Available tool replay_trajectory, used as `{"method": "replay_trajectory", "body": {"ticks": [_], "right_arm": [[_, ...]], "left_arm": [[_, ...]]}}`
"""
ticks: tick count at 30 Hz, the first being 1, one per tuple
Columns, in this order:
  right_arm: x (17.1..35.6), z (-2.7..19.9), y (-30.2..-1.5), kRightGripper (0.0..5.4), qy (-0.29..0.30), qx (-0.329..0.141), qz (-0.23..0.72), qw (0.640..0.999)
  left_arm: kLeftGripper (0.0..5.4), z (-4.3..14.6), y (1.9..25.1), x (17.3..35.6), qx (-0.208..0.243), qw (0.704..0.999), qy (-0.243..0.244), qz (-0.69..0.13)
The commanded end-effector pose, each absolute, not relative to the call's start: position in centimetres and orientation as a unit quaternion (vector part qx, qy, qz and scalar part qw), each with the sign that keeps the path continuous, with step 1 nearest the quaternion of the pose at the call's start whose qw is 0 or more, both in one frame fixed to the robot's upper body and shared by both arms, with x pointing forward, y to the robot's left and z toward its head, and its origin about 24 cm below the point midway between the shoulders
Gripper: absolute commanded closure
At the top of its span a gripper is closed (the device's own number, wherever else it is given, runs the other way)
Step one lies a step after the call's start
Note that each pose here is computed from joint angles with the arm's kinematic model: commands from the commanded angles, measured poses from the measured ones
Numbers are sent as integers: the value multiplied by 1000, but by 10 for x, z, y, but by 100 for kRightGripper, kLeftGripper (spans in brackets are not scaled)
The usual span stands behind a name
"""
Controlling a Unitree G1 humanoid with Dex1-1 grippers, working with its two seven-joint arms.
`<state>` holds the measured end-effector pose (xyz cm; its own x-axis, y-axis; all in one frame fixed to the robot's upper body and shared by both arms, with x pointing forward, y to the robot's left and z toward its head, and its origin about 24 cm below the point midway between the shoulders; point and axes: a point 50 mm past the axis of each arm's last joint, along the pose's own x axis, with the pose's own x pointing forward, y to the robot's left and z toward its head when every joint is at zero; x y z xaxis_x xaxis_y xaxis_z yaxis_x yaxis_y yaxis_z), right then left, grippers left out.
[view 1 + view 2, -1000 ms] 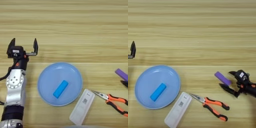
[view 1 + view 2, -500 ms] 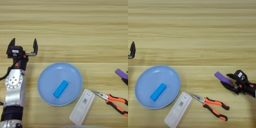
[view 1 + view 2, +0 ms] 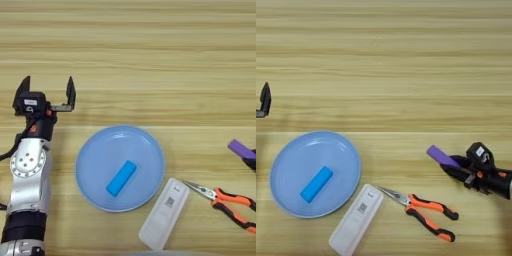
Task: Move the objects on the table
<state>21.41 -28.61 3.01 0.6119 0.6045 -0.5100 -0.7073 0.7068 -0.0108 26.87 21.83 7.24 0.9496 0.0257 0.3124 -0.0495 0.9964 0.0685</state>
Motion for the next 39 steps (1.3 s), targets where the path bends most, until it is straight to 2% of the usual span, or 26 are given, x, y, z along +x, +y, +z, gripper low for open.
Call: {"method": "replay_trajectory", "body": {"ticks": [1,8,17,24,30,39], "right_arm": [[203,17,-286,399,286,-87,377,876],[210,27,-283,399,261,-84,383,882],[226,66,-261,399,201,-123,421,876],[233,92,-231,399,157,-148,464,859],[232,111,-198,399,123,-164,513,833],[236,123,-163,399,99,-170,548,813]], "left_arm": [[0,74,217,269,35,987,-156,16],[0,74,215,268,33,987,-157,16],[0,71,214,269,30,988,-152,11],[0,71,211,269,29,988,-152,6],[0,71,209,270,29,988,-151,1],[0,71,207,269,27,988,-154,2]]}}
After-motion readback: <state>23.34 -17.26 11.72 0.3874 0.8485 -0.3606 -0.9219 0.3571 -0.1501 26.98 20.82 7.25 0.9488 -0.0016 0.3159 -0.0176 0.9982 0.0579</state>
